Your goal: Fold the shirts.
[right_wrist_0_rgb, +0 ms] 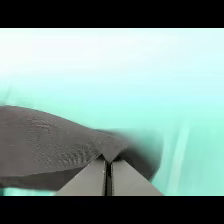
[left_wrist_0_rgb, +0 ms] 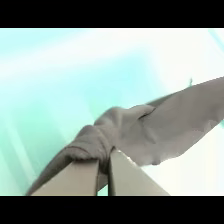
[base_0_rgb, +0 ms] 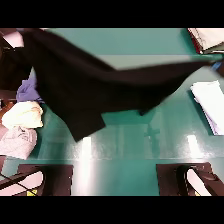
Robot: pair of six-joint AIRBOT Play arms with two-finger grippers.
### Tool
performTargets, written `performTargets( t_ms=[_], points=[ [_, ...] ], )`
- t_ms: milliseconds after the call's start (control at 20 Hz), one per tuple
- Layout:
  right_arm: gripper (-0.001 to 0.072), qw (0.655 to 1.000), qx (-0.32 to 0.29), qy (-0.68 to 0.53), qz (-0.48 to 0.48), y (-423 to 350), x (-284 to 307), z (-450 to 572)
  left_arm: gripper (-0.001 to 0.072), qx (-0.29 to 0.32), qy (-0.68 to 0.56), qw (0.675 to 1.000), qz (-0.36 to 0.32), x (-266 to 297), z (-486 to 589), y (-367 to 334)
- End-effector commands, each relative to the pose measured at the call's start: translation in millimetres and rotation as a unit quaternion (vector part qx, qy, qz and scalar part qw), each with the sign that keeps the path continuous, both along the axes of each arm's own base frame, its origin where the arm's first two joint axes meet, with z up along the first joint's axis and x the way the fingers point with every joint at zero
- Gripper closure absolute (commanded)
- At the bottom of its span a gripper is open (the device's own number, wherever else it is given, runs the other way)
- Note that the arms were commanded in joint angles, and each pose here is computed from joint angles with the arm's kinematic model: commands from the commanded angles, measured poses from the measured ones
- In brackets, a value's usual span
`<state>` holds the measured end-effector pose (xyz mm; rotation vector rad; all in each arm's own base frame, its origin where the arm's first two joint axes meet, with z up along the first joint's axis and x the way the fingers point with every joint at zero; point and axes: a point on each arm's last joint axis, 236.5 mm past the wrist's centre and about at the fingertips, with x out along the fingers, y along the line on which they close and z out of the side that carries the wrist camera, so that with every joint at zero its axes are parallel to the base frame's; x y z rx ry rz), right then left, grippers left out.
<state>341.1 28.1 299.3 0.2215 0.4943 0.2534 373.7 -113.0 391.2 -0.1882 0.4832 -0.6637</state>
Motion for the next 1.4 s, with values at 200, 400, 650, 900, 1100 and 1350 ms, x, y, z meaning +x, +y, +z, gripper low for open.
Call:
performTargets(
  t_ms=[200,400,650,900,1100,1350],
  points=[
    [0.0691,0.978,-0.068,-0.197,0.012,21,-60,188,0.0679,-0.024,-0.239,0.970,0.032,-132,149,-18],
    [0.0692,0.972,-0.115,-0.199,-0.055,-6,-86,209,0.0679,-0.042,-0.340,0.938,0.042,-209,196,-26],
    [0.0694,0.970,-0.146,-0.115,-0.154,-59,-88,161,0.0679,-0.037,-0.302,0.951,0.045,-191,174,-23],
    [0.0694,0.978,-0.122,0.121,-0.121,-80,-20,44,0.0679,-0.031,0.012,0.999,0.030,-52,0,-5],
    [0.0694,0.948,-0.092,0.297,-0.071,-72,49,-70,0.0678,-0.044,0.210,0.977,0.010,27,-130,5],
    [0.0694,0.926,-0.084,0.366,-0.044,-59,135,-187,0.0678,-0.084,0.312,0.946,0.039,113,-249,20]
  ],
)
